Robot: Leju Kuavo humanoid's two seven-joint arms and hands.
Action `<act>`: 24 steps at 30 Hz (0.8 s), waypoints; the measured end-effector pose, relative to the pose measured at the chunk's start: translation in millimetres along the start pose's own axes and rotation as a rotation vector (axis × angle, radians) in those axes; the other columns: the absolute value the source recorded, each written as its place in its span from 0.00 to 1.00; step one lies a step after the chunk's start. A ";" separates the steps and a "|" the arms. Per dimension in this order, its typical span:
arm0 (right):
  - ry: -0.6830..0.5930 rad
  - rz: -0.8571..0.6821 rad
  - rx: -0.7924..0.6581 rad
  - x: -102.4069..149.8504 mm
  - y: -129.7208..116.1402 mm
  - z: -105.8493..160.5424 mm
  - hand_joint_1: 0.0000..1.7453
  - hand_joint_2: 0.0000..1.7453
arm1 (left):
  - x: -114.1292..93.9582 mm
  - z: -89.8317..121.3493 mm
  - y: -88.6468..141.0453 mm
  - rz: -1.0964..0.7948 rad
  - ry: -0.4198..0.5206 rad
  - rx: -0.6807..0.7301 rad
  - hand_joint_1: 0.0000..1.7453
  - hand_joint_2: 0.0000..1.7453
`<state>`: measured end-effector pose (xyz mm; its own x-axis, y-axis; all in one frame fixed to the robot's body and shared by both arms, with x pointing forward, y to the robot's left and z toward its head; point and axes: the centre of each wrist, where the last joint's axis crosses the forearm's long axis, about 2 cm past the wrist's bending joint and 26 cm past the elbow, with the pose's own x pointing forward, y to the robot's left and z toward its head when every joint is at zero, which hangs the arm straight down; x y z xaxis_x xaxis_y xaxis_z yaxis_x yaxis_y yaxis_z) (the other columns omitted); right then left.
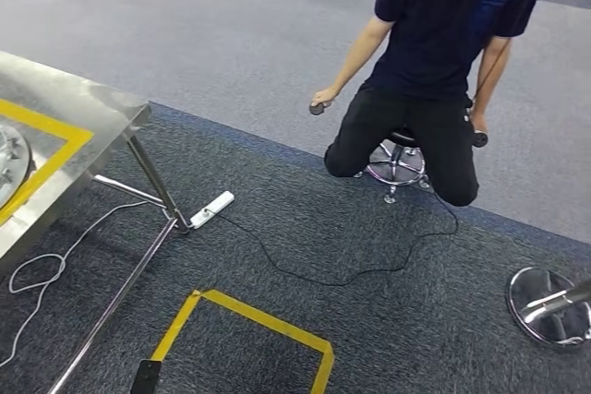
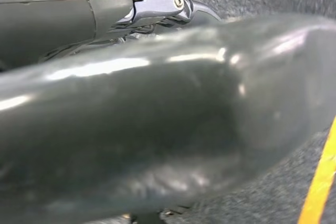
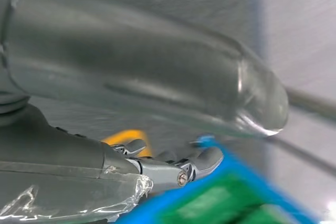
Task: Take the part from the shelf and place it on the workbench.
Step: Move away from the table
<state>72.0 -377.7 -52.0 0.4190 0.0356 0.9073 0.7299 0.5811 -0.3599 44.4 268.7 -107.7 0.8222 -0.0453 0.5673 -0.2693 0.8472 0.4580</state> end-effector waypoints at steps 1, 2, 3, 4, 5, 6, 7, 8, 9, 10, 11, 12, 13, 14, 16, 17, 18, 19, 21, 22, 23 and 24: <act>0.054 0.011 0.006 -8.1 2.1 3.4 0.00 0.00 | -1.0 0.4 0.4 -0.001 0.002 0.000 0.00 0.00; 0.111 0.024 0.012 -16.7 3.4 8.2 0.00 0.00 | -1.0 0.4 0.3 -0.001 0.003 0.000 0.00 0.00; 0.166 0.039 0.016 -24.9 4.3 13.7 0.00 0.00 | -0.4 0.3 0.0 0.000 0.002 0.000 0.00 0.00; 0.218 0.051 0.020 -32.4 5.7 19.6 0.00 0.00 | 0.1 0.1 -0.2 0.001 0.002 0.000 0.00 0.00; 0.262 0.058 0.026 -38.3 8.4 25.1 0.00 0.00 | 0.3 -0.3 0.1 0.000 0.003 0.001 0.00 0.00; 0.296 0.060 0.033 -42.6 11.3 29.3 0.00 0.00 | 0.3 -0.5 0.5 0.000 0.003 0.002 0.00 0.00; 0.325 0.059 0.041 -45.7 14.6 33.0 0.00 0.00 | 0.6 -1.0 0.9 -0.001 0.003 0.004 0.00 0.00; 0.348 0.056 0.048 -48.1 16.9 36.2 0.00 0.00 | 1.3 -1.5 1.0 -0.001 0.002 0.005 0.00 0.00; 0.368 0.055 0.051 -50.6 17.6 38.8 0.00 0.00 | 2.3 -1.9 0.6 0.001 0.000 0.005 0.00 0.00; 0.385 0.054 0.053 -53.0 17.8 41.7 0.00 0.00 | 3.4 -2.3 0.3 0.002 -0.002 0.005 0.00 0.00; 0.399 0.053 0.054 -54.8 17.9 43.7 0.00 0.00 | 4.2 -2.6 0.0 0.003 -0.003 0.005 0.00 0.00; 0.409 0.052 0.056 -55.7 18.5 44.8 0.00 0.00 | 4.2 -2.6 -0.1 0.003 -0.003 0.005 0.00 0.00; 0.417 0.051 0.059 -55.9 19.8 45.0 0.00 0.00 | 3.5 -2.2 0.0 0.002 -0.002 0.005 0.00 0.00; 0.427 0.051 0.065 -55.7 21.6 44.9 0.00 0.00 | 2.4 -1.6 0.1 0.001 0.000 0.004 0.00 0.00; 0.465 0.061 0.085 -56.5 24.3 46.7 0.00 0.00 | 0.3 -0.4 0.4 -0.001 0.006 0.004 0.00 0.00; 0.492 0.071 0.100 -57.8 25.2 49.1 0.00 0.00 | -0.1 -0.2 0.5 -0.002 0.007 0.004 0.00 0.00; 0.521 0.082 0.118 -59.3 26.0 52.0 0.00 0.00 | 0.0 -0.3 0.6 -0.002 0.008 0.004 0.00 0.00; 0.552 0.094 0.140 -60.6 27.3 55.1 0.00 0.00 | 0.1 -0.6 0.8 -0.002 0.009 0.004 0.00 0.00; 0.622 0.121 0.198 -62.4 31.4 61.2 0.00 0.00 | 0.6 -1.4 1.4 -0.003 0.010 0.005 0.00 0.00; 0.665 0.136 0.233 -63.2 33.8 64.5 0.00 0.00 | 0.9 -1.7 1.6 -0.004 0.011 0.004 0.00 0.00; 0.712 0.150 0.265 -64.1 35.8 68.0 0.00 0.00 | 1.3 -2.0 1.6 -0.006 0.012 0.002 0.00 0.00; 0.758 0.161 0.292 -65.3 37.2 71.8 0.00 0.00 | 2.0 -2.2 1.3 -0.007 0.012 0.000 0.00 0.00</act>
<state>33.0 -300.1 -109.0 0.8332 -0.3606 0.4193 0.5039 0.8073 -0.3071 46.7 270.9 -107.5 0.8304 -0.0451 0.5554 -0.2634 0.8466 0.4625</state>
